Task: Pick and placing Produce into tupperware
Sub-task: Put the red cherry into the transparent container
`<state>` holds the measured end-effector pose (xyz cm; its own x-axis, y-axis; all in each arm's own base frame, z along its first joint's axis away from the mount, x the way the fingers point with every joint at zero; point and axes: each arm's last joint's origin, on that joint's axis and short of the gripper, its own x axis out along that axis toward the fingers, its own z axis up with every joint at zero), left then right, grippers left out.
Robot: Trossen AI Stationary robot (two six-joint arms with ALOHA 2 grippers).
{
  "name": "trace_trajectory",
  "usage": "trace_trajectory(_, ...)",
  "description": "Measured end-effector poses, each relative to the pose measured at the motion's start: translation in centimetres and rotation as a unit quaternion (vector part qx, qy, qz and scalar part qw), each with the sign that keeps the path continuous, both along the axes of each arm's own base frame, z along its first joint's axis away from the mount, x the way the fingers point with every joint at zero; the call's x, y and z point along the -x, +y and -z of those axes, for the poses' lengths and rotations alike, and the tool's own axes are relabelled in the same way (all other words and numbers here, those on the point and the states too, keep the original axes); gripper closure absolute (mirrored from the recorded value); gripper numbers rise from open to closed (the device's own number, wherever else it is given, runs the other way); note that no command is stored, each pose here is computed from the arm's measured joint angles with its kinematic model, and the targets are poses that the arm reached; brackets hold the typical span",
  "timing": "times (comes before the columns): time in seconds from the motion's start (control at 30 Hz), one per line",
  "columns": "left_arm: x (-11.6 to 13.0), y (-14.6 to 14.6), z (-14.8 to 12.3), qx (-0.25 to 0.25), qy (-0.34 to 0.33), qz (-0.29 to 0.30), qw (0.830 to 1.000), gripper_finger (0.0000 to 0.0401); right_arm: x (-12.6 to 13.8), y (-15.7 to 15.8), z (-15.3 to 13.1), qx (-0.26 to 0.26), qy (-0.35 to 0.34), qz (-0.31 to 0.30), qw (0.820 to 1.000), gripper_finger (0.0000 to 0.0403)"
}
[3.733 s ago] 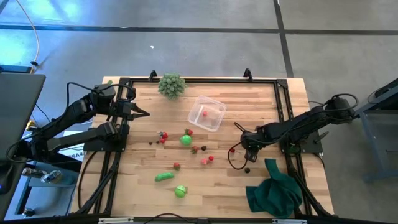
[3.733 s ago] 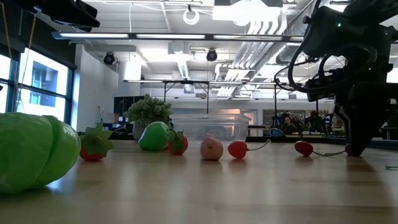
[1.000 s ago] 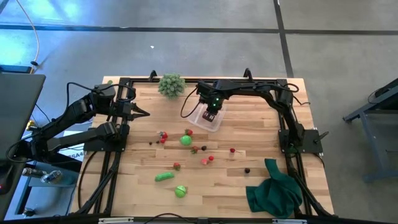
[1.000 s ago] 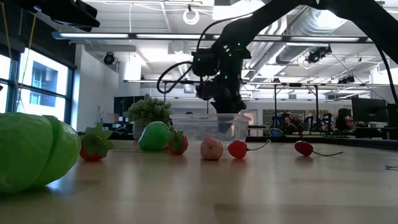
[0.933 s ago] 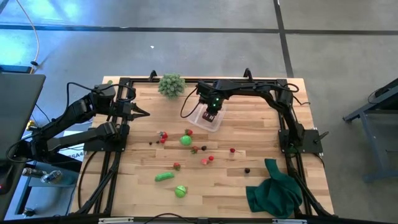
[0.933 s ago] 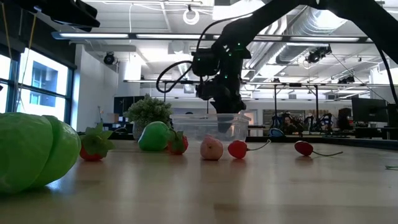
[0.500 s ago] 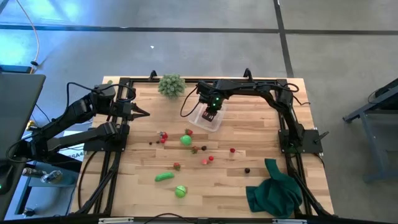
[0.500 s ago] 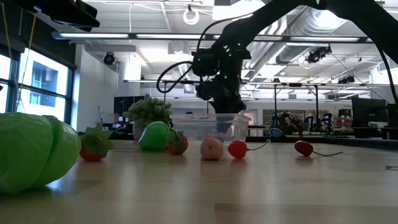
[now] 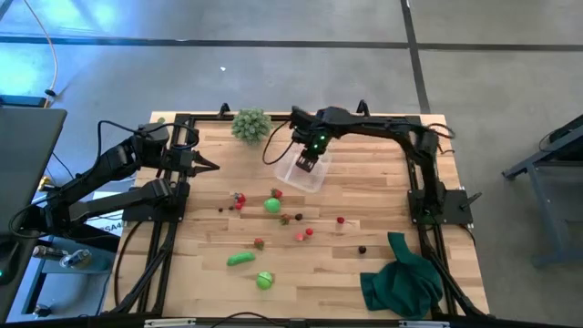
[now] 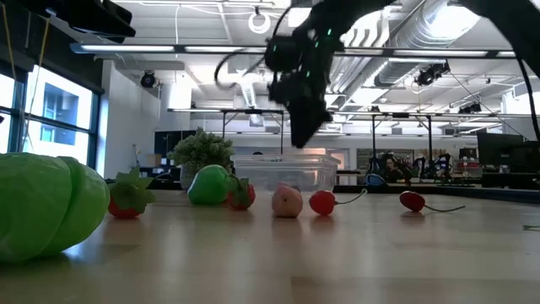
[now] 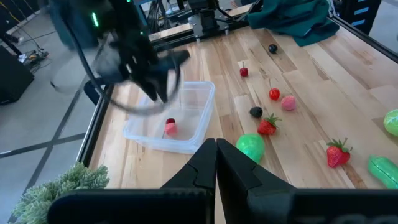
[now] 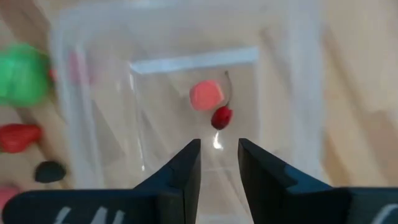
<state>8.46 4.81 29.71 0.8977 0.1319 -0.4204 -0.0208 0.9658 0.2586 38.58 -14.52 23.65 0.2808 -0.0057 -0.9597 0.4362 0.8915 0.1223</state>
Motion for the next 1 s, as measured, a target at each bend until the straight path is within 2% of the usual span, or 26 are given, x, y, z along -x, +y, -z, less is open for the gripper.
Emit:
trace_trajectory(0.27, 0.0, 0.0, 0.0, 0.0, 0.0, 0.0, 1.0, 0.0398, 5.1, 4.1, -9.7, 0.103, -0.051, 0.051, 0.992, 0.0304)
trace_trajectory(0.4, 0.0, 0.0, 0.0, 0.0, 0.0, 0.0, 1.0, 0.0398, 8.7, 6.7, -13.0, 0.098, -0.08, 0.076, 0.989, 0.0304)
trace_trajectory(0.53, 0.0, 0.0, 0.0, 0.0, 0.0, 0.0, 1.0, 0.0398, 12.1, 9.3, -14.3, 0.084, -0.085, 0.096, 0.988, 0.0304)
trace_trajectory(0.6, 0.0, 0.0, 0.0, 0.0, 0.0, 0.0, 1.0, 0.0398, 13.5, 10.5, -14.2, 0.075, -0.094, 0.1, 0.988, 0.0304)
trace_trajectory(0.7, 0.0, 0.0, 0.0, 0.0, 0.0, 0.0, 1.0, 0.0398, 15.1, 12.5, -12.5, 0.061, -0.113, 0.098, 0.987, 0.0304)
trace_trajectory(0.83, 0.0, 0.0, 0.0, 0.0, 0.0, 0.0, 1.0, 0.0398, 16.8, 15.1, -8.3, 0.012, -0.136, 0.081, 0.987, 0.0304)
trace_trajectory(1.0, 0.0, 0.0, 0.0, 0.0, 0.0, 0.0, 1.0, 0.0398, 17.4, 17.7, -2.8, -0.029, -0.15, 0.014, 0.988, 0.0304)
